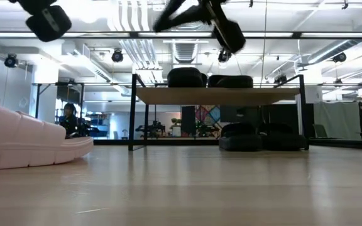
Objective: Pick and place slides into the shelf
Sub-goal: Put the right pink slide under the shelf
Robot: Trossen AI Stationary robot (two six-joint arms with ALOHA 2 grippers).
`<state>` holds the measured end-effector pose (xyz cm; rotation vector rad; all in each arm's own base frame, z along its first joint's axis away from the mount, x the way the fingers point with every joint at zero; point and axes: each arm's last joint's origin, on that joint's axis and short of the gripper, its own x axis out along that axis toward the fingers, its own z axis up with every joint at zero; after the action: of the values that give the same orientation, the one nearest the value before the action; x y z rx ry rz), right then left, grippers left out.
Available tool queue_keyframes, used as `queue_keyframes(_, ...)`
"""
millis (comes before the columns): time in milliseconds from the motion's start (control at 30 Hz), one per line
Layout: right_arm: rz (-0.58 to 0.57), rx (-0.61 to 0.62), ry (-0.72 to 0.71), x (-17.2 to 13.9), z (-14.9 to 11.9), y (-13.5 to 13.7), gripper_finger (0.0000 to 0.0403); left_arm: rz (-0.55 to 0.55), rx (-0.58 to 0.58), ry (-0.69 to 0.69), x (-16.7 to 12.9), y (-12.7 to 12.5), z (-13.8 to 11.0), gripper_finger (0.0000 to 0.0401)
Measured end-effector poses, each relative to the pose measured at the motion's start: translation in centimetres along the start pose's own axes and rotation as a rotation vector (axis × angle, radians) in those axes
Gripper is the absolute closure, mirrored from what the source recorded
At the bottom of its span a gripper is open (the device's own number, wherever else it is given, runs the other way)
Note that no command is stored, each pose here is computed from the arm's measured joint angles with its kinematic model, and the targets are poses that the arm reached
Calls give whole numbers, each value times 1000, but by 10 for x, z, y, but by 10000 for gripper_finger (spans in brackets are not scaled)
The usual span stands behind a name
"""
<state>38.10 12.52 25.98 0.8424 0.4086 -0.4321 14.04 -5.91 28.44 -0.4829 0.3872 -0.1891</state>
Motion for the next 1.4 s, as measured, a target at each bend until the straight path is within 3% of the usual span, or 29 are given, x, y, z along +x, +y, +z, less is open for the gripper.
queue_keyframes(233, 110, -43, -28, -16, 17, 34, 394, -90, -14, -16, -15, -6, 2, 391)
queue_keyframes(400, 249, -39, 85, -28, 23, 55, 394, -195, -58, 32, -18, -9, 1, 391)
queue_keyframes(767, 349, 68, 240, -35, 16, 64, 394, -306, -61, 214, -6, -19, -13, 391)
queue_keyframes(900, 518, 63, 210, -43, 16, 80, 394, -328, -48, 246, -3, -24, -17, 391)
queue_keyframes(1000, 618, 30, 145, -49, 20, 88, 394, -350, -49, 216, 0, -28, -15, 391)
queue_keyframes(1267, 628, 41, 124, -51, 26, 92, 394, -452, -57, 100, -4, -36, -2, 391)
queue_keyframes(1400, 720, 15, 108, -58, 33, 100, 394, -511, -58, 41, -12, -39, 4, 391)
